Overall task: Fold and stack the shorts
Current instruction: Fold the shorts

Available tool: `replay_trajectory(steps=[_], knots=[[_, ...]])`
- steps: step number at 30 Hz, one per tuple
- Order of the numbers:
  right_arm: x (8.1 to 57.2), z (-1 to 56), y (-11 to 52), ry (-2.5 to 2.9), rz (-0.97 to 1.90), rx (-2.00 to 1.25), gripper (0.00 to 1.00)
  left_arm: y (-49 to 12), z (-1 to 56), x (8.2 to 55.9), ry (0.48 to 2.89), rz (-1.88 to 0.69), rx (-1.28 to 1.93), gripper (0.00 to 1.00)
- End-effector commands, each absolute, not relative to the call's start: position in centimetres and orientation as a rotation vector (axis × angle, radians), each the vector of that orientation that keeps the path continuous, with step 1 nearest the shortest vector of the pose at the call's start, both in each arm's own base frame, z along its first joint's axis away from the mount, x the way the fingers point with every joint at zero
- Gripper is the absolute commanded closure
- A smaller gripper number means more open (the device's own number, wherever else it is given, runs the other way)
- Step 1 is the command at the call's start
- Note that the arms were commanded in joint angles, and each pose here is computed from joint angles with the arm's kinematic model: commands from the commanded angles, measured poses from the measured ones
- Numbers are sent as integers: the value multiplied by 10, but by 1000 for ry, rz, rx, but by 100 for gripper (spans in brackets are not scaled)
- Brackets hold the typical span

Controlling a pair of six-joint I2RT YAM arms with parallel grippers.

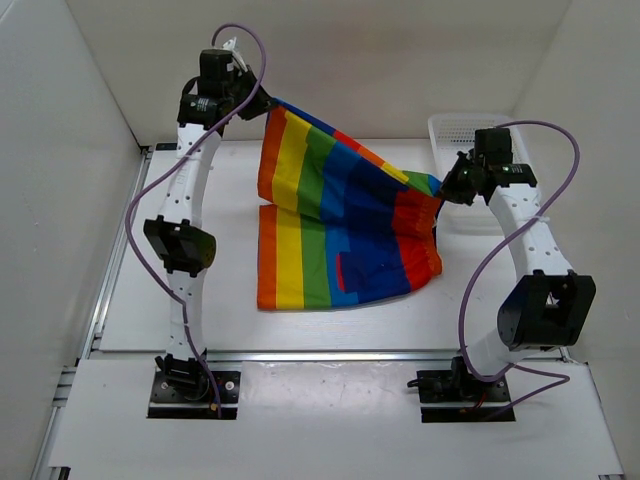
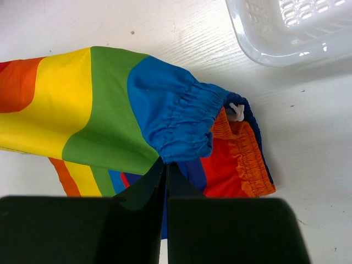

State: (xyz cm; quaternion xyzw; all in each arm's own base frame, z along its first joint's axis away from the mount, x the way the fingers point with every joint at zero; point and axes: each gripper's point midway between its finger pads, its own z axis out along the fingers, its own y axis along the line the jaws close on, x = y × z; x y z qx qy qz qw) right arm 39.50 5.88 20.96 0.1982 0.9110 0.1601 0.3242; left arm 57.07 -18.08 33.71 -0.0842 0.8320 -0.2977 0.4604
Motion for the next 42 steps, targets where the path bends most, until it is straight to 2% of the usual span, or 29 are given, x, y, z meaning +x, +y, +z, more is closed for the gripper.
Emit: replay_trajectory(steps=[1, 7, 11, 12, 14, 15, 16, 22, 23, 25, 26, 31, 32, 33, 34, 35, 36, 37, 38, 39, 42], knots=[[395, 216, 41, 2348, 331, 528, 100, -160, 400, 562, 1887, -707, -204, 90], [393, 230, 39, 2303, 351, 533, 100, -143, 345, 560, 2028, -635, -274, 90], [378, 225, 36, 2332, 365, 482, 100, -140, 311, 535, 2139, -614, -269, 90], [376, 221, 38, 2344, 372, 469, 100, -138, 324, 520, 2126, -617, -265, 90], [363, 217, 39, 2370, 375, 446, 100, -133, 295, 499, 2208, -586, -283, 90], [357, 217, 40, 2378, 378, 425, 100, -130, 309, 482, 2187, -590, -278, 90], [351, 214, 42, 2394, 391, 423, 100, -128, 286, 468, 2248, -578, -294, 90], [304, 189, 43, 2468, 378, 432, 100, -131, 256, 383, 2360, -628, -299, 90], [295, 186, 43, 2486, 376, 438, 100, -133, 226, 363, 2438, -632, -319, 90], [274, 176, 44, 2514, 380, 472, 100, -132, 217, 335, 2465, -637, -330, 90], [267, 172, 44, 2527, 378, 477, 100, -135, 192, 315, 2535, -644, -353, 90], [231, 138, 44, 2599, 367, 558, 100, -141, 136, 256, 2697, -629, -379, 90], [229, 136, 46, 2594, 384, 568, 100, -145, 120, 241, 2753, -620, -375, 89], [228, 132, 46, 2600, 383, 570, 100, -147, 111, 235, 2788, -610, -366, 75], [228, 126, 47, 2601, 385, 583, 97, -150, 103, 229, 2823, -600, -352, 66], [230, 124, 49, 2609, 404, 580, 88, -154, 88, 218, 2888, -578, -327, 54], [227, 118, 49, 2631, 400, 588, 56, -156, 80, 212, 2920, -566, -332, 41], [227, 115, 49, 2642, 398, 593, 42, -157, 74, 207, 2948, -555, -322, 26], [227, 112, 51, 2651, 413, 605, 32, -158, 69, 202, 2971, -546, -340, 20], [229, 110, 51, 2651, 413, 605, 20, -160, 62, 195, 3002, -532, -354, 20], [236, 108, 52, 2631, 423, 628, 15, -152, 52, 189, 3019, -464, -420, 19]])
